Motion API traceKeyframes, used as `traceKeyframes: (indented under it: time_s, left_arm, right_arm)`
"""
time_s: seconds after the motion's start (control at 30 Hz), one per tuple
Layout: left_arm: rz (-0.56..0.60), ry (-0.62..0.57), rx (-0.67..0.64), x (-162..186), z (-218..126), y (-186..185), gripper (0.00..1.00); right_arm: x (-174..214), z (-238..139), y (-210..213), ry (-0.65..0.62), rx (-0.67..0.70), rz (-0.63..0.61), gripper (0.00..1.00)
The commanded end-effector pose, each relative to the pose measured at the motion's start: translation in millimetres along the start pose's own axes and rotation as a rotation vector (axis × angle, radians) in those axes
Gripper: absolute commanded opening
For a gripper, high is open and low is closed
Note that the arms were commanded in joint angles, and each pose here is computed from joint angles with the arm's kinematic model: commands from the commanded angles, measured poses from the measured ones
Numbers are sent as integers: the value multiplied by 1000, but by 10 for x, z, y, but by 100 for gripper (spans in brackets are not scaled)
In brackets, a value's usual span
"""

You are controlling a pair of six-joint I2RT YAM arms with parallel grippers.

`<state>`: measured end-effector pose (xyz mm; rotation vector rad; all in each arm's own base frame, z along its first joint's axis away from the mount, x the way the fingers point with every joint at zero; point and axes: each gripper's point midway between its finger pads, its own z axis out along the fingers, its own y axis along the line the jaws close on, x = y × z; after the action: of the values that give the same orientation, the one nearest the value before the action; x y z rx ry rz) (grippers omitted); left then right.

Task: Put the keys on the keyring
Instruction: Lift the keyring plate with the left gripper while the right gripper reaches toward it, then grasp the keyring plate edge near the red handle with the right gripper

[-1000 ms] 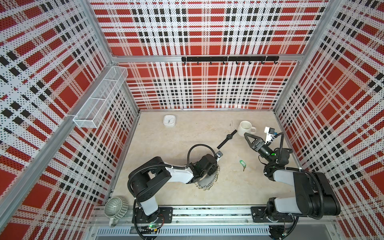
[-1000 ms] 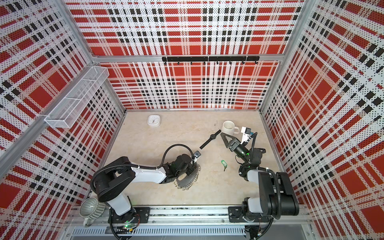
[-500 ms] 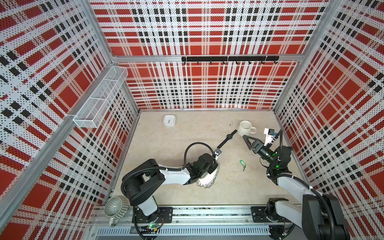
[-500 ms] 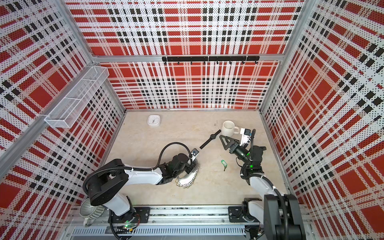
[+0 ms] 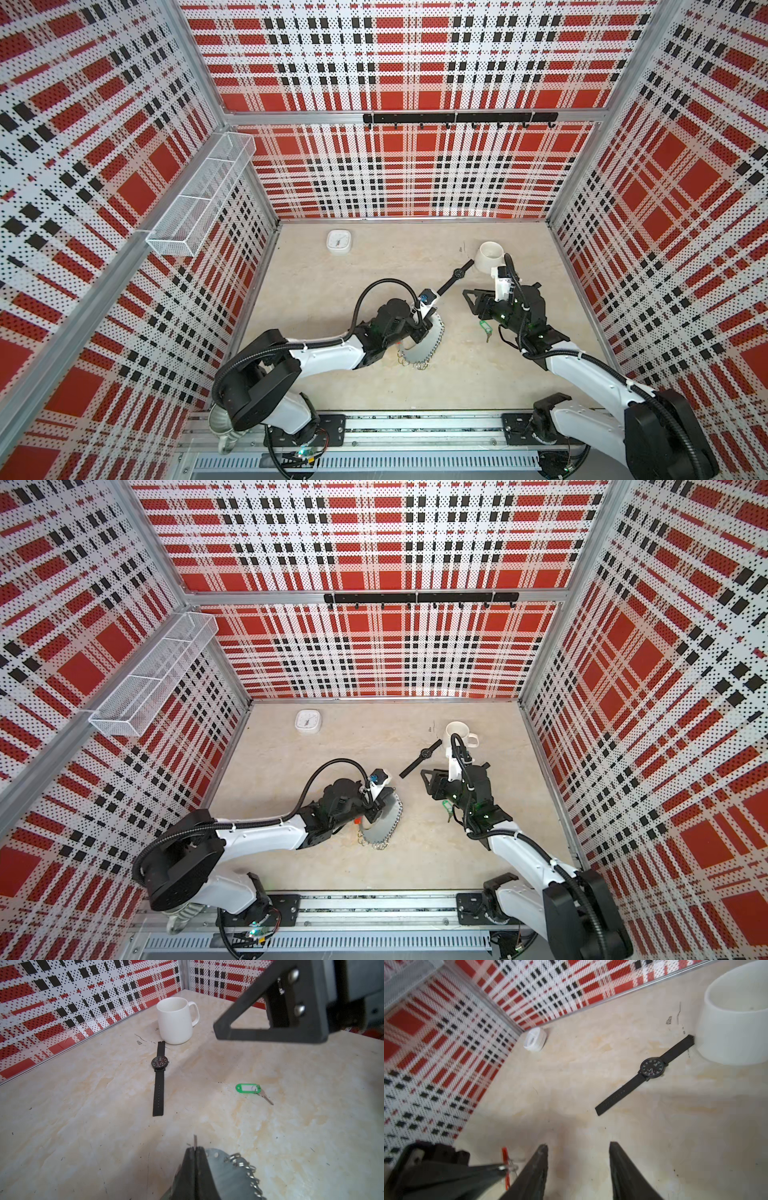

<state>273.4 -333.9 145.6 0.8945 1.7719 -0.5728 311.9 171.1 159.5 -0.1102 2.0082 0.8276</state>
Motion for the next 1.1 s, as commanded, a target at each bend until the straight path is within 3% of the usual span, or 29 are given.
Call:
traceKeyframes:
  time_s: [0.0,0.2,0.37,1.07]
  left_arm:
    - [-7,-78,97,-196,-103,-87,0]
    - [45,-110,146,-279,-190,-134,0]
    - [27,-135,198,-426,-251,-112,0]
    - [27,-143,262,-572,-376,-121,0]
  right_arm:
    - [70,19,269,17,-130,-74,44]
    - [115,-15,654,30,-304,-158,40]
    - [129,6,839,45,-371,-197,35]
    - [195,63,1051,79,-441,-245,34]
